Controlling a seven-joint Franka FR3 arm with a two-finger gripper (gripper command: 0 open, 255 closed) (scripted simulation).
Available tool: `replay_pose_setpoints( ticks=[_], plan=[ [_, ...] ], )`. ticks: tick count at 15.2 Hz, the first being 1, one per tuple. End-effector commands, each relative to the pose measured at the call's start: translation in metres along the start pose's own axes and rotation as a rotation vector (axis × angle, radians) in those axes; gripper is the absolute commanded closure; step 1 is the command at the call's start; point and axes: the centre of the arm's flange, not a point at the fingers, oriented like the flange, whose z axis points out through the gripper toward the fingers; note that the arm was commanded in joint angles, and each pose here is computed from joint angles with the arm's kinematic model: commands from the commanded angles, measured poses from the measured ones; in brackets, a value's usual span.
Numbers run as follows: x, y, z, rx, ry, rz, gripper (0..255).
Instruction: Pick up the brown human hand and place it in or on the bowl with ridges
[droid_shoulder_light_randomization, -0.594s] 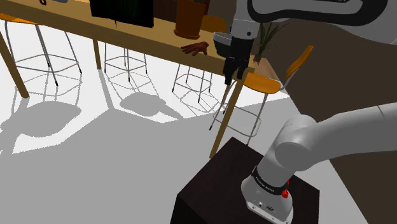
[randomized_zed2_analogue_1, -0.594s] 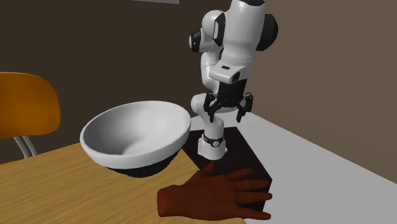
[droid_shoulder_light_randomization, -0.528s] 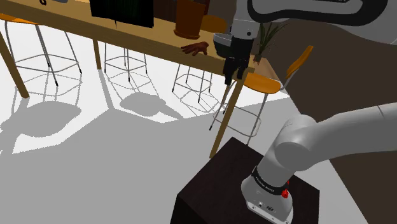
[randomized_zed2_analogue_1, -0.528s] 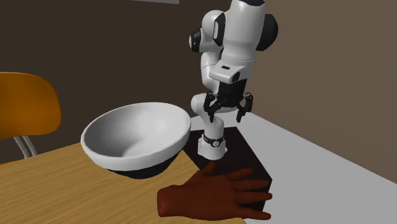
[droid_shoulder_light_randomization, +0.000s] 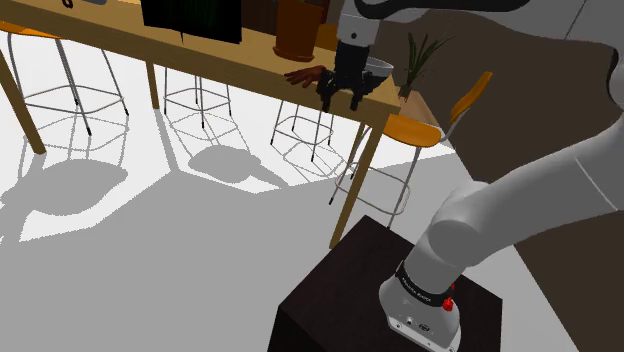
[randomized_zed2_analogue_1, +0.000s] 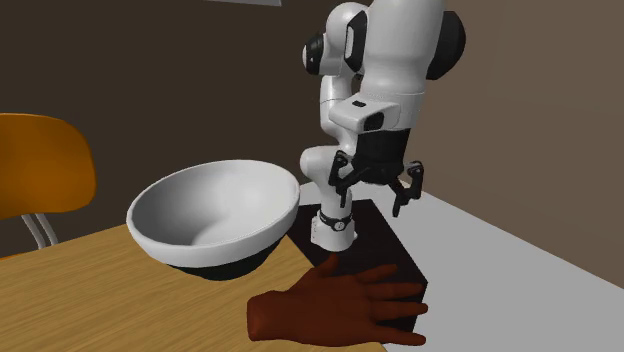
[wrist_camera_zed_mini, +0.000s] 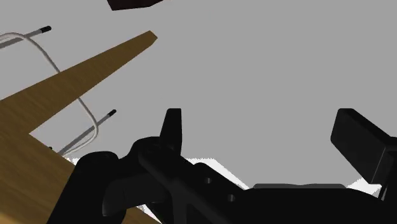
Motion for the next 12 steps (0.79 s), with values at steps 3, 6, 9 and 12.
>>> replay_pose_setpoints(
  ticks=[3, 6, 9, 12],
  plan=[
    [0.046, -0.005, -0.008, 0.021, 0.038, 0.202, 0],
    [0.080, -0.002, -0.017, 0.037, 0.066, 0.350, 0],
    [0.112, 0.006, -0.026, 0.052, 0.094, 0.499, 0],
    [0.143, 0.020, -0.037, 0.067, 0.121, 0.647, 0]
  ],
)
